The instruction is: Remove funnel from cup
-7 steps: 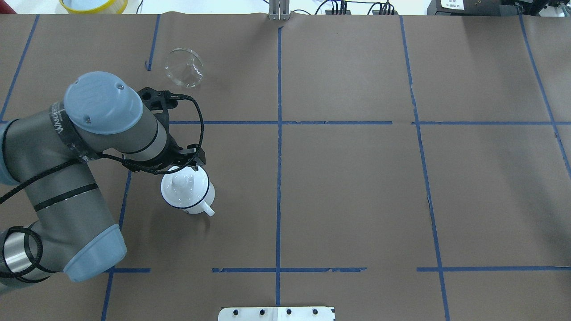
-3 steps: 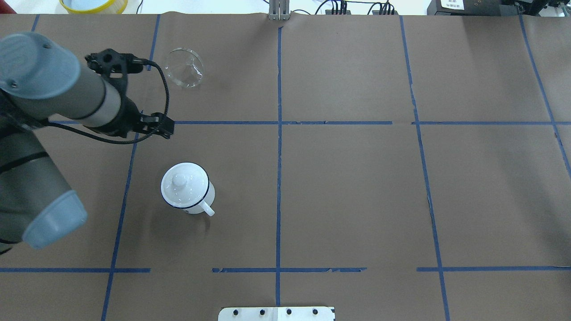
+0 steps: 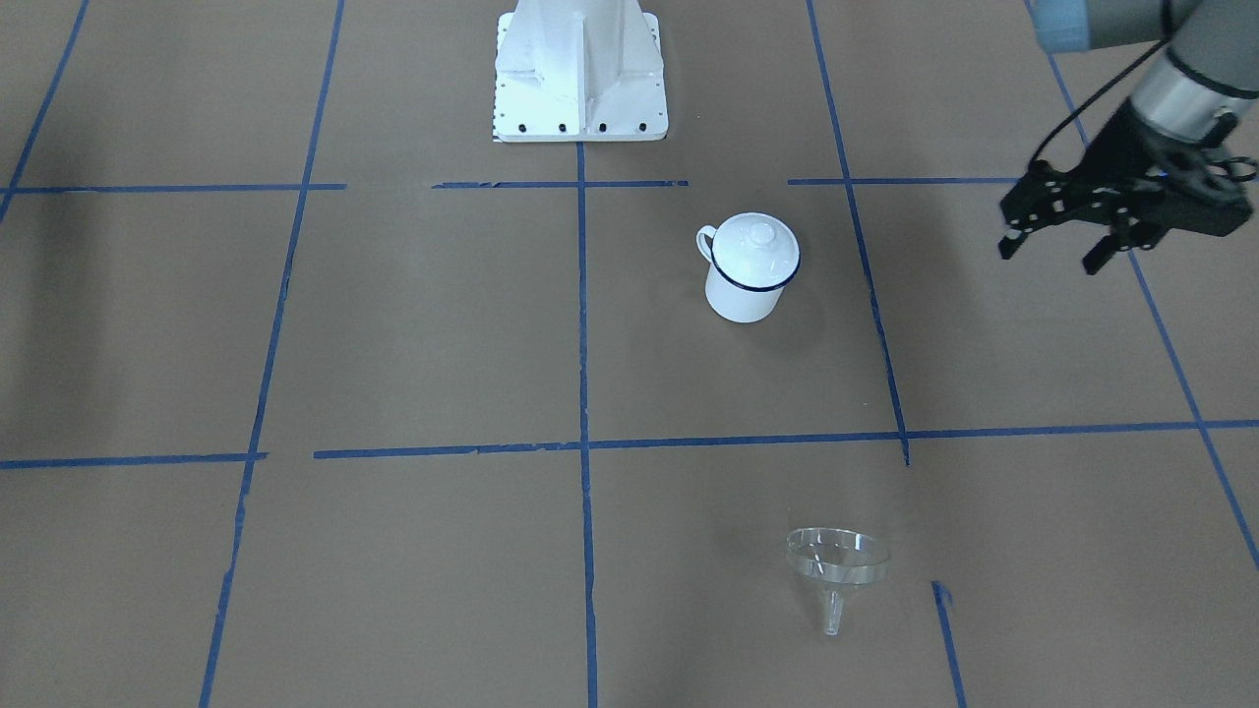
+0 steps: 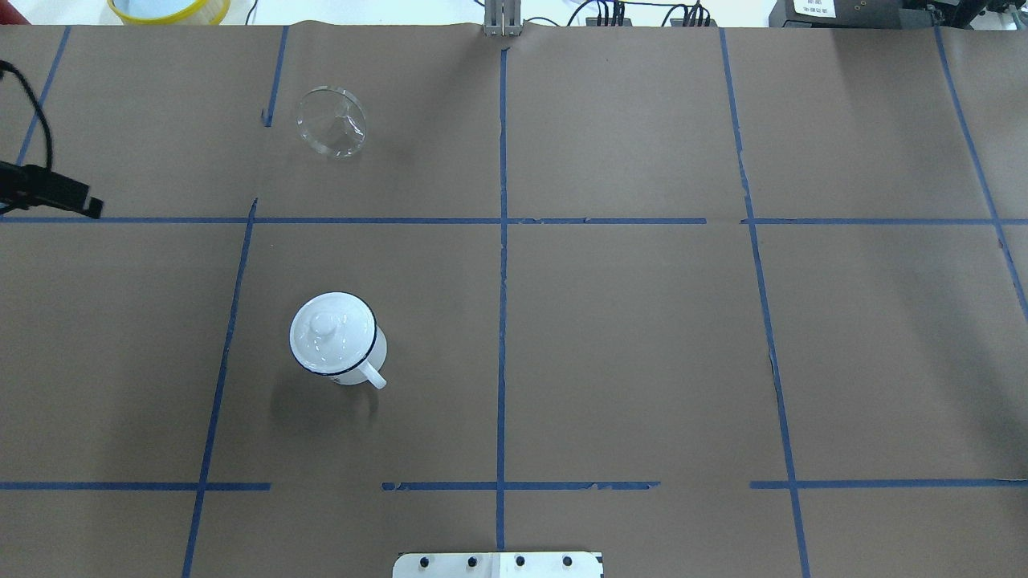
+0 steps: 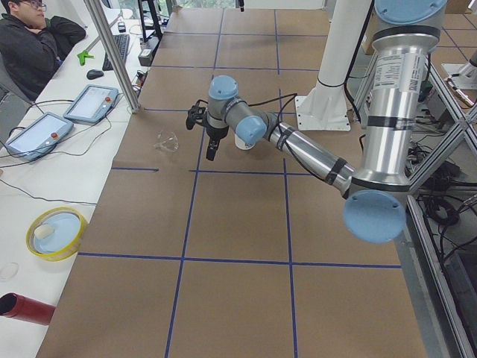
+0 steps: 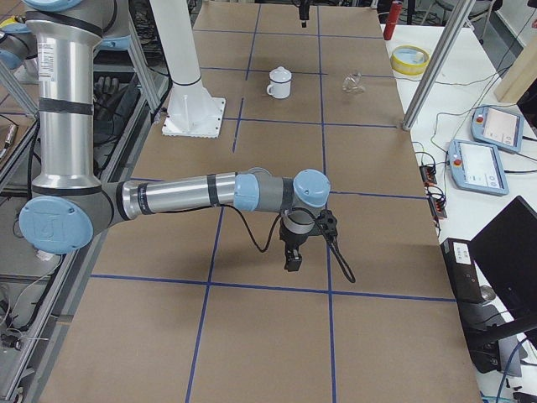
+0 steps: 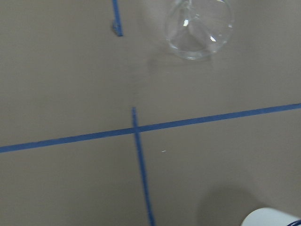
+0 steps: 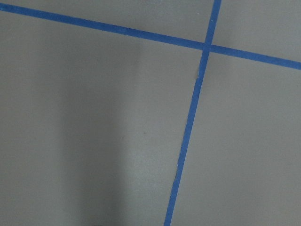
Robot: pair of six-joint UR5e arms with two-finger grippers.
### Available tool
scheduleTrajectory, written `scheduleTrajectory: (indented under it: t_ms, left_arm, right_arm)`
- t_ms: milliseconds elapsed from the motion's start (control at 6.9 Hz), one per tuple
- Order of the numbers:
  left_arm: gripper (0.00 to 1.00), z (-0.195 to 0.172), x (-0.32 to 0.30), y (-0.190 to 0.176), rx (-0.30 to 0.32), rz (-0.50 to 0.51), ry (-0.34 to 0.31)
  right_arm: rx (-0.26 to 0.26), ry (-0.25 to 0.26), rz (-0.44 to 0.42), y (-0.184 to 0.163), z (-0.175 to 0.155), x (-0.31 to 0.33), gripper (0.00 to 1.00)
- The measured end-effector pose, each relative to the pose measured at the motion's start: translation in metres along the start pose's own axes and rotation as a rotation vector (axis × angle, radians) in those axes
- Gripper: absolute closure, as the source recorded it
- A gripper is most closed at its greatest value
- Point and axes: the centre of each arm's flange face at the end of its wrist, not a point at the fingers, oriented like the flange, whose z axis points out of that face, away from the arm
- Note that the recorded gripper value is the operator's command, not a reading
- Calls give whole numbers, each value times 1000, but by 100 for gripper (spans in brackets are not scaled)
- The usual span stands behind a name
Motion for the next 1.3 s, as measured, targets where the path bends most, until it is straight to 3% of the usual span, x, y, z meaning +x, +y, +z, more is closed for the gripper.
scheduleTrajectory:
  t_ms: [290,580,870,1304]
  left_arm:
    - [0,29,-105,33,-86,-86,-54]
    - [0,13,-163,48,-74,-93,-76]
    - [0,-8,-208,74,-72,15,-61]
    - [0,-9,-233,90,-111,-9,-20]
  right_arm:
    - [1,0,0,0,0,0,0]
    - [0,0,0,0,0,0,0]
    - [0,0,0,0,0,0,0]
    - [1,0,-1,0,0,0,0]
